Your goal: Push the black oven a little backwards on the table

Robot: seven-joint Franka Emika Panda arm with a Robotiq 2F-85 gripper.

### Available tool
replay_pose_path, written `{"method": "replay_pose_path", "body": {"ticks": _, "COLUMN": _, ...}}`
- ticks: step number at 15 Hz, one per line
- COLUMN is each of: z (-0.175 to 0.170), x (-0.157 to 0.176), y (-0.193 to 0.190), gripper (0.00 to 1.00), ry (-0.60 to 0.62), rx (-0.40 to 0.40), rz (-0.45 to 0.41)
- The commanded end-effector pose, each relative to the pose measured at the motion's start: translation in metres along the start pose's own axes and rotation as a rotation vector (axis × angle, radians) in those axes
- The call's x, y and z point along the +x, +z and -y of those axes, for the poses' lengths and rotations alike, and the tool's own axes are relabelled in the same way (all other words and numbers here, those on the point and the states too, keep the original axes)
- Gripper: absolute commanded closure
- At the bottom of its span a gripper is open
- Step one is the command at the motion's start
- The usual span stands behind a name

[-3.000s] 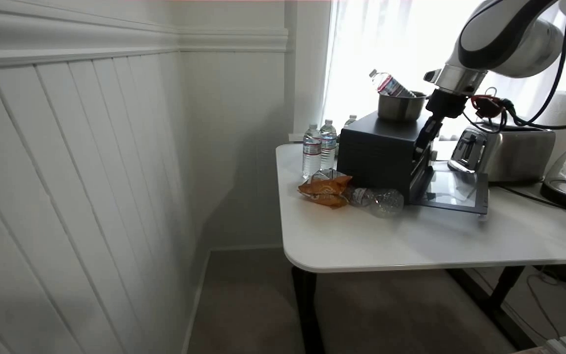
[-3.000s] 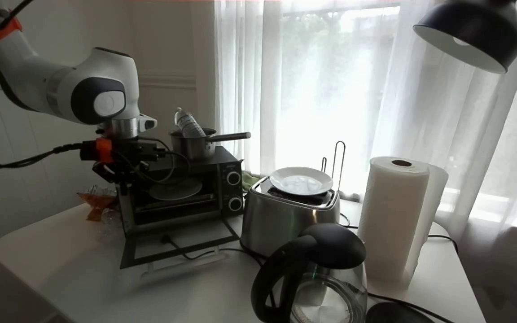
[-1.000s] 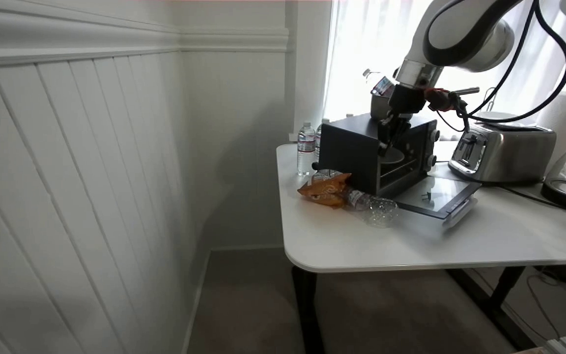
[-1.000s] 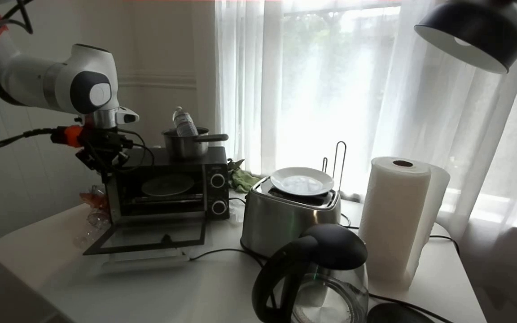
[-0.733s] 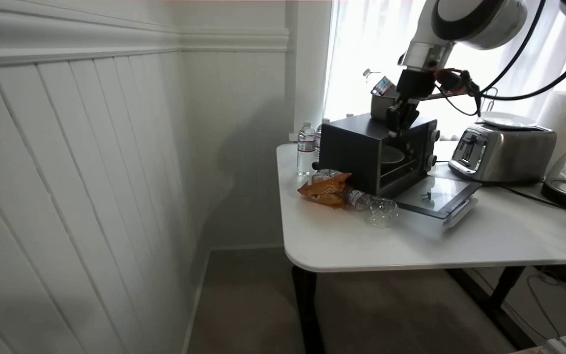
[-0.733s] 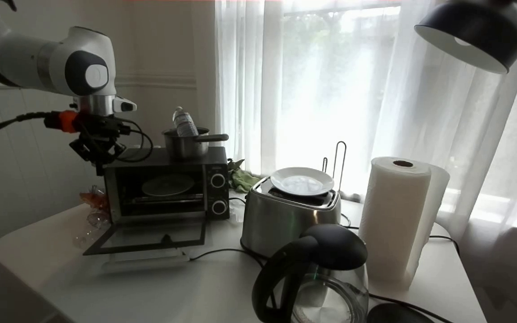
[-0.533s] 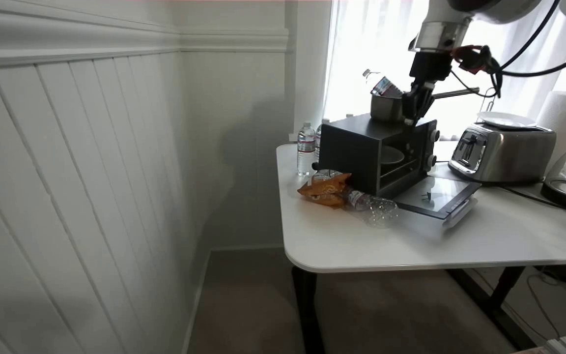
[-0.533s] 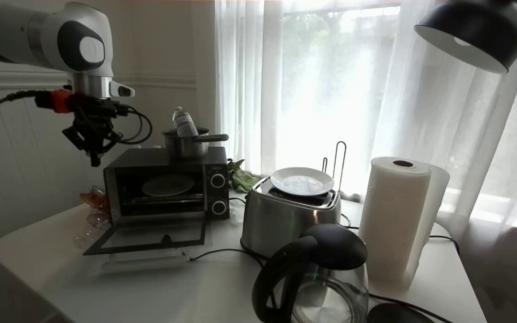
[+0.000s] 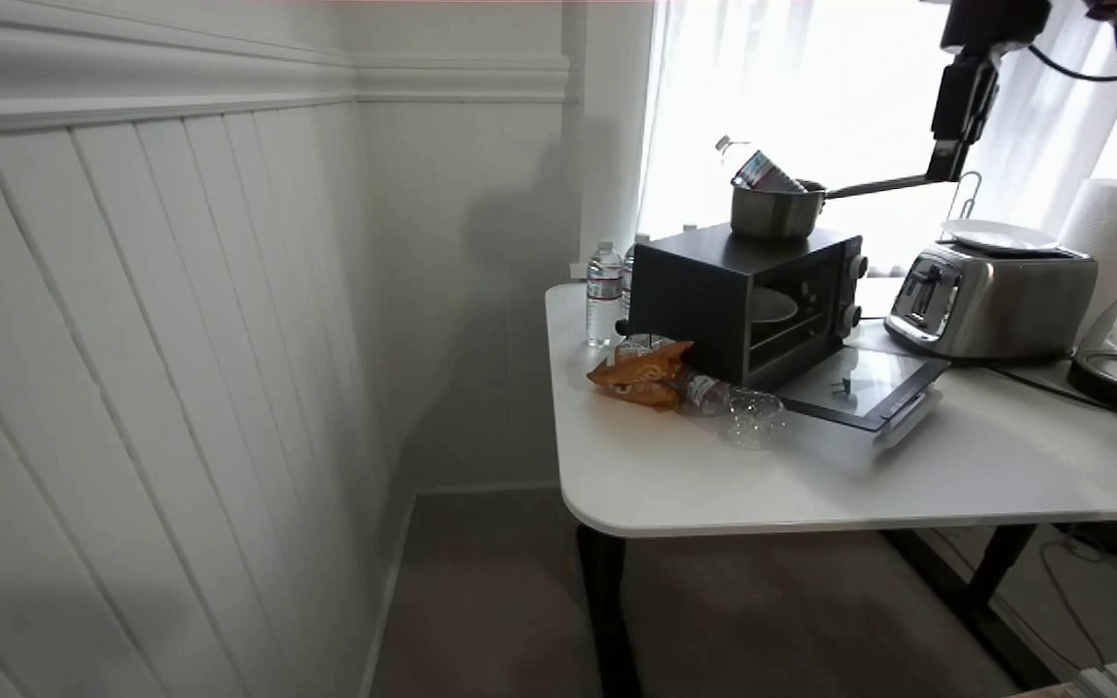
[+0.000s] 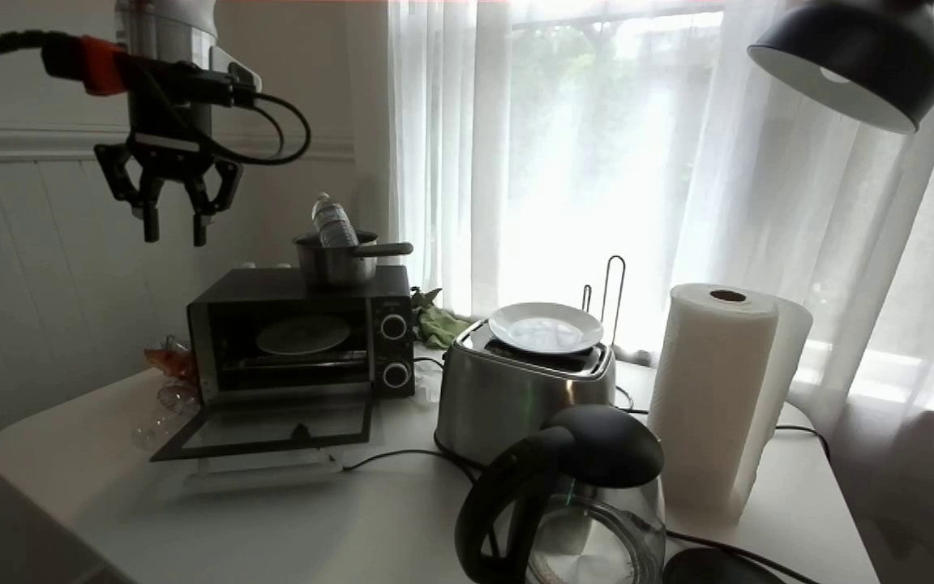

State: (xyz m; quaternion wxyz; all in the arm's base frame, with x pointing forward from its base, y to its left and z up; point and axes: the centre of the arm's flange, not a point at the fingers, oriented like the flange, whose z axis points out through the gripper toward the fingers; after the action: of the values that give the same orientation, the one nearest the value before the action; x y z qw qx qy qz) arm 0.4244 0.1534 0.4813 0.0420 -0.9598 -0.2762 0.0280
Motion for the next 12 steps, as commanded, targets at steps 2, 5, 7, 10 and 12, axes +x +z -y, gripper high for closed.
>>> {"method": "replay_pose_path", "body": {"ticks": 2, "z": -0.04, "x": -0.064, "y": -0.02, "gripper": 0.12, "ry": -0.05, "rx": -0.004, "rz": -0.022}}
{"method": "replay_pose_path", "body": {"ticks": 5, "z": -0.064, "x": -0.087, "y": -0.018, "gripper": 0.0, "ry": -0.093, "rx": -0.012, "rz": -0.064}}
{"method": "replay_pose_path", "body": {"ticks": 7, "z": -0.076, "x": -0.097, "y": -0.012, "gripper": 0.0, "ry": -0.107, "rx": 0.005, "rz": -0.093}}
{"method": "replay_pose_path", "body": {"ticks": 10, "z": -0.095, "x": -0.105, "y": 0.01, "gripper": 0.0, "ry": -0.047, "rx": 0.042, "rz": -0.158}}
{"method": "replay_pose_path", "body": {"ticks": 12, "z": -0.097, "x": -0.093, "y": 0.003, "gripper": 0.0, "ry": -0.038, "rx": 0.039, "rz": -0.121}}
